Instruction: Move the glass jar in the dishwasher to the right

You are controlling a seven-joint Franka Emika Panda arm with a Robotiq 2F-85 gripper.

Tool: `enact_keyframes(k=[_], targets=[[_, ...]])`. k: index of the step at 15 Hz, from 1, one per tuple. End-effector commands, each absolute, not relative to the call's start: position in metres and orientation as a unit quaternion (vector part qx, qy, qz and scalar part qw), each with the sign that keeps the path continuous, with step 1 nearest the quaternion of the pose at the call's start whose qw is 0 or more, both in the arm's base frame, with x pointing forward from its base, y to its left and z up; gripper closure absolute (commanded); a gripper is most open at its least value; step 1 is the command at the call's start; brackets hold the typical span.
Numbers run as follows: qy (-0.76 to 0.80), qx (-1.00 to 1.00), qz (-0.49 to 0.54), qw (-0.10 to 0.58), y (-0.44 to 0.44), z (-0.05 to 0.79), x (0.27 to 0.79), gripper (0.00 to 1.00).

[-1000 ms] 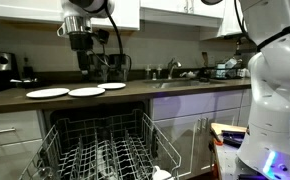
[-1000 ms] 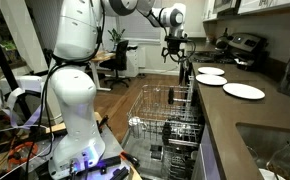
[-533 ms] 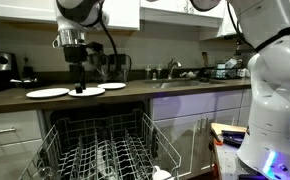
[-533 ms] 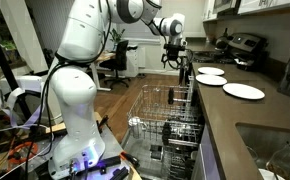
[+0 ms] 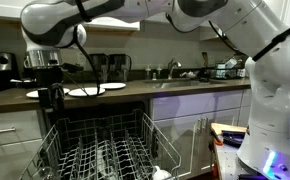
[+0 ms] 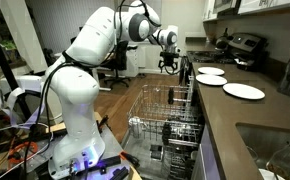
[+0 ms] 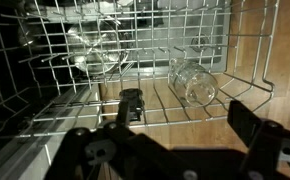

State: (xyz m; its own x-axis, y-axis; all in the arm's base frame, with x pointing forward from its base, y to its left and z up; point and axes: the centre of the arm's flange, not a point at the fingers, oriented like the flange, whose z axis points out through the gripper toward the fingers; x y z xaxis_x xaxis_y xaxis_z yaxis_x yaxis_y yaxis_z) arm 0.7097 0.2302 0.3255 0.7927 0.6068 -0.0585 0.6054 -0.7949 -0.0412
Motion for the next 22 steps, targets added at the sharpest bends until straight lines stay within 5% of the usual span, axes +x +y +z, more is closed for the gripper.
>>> enact_keyframes(k=[1,10,22], targets=[[-0.337,-0.940,0.052,0.031,0.260,0.324,0.741,0.00],[-0.349,-0.936,0.039,-0.001,0.298,0.280,0.750,0.00],[-0.373,-0.924,0.067,0.057,0.314,0.245,0.711,0.00]])
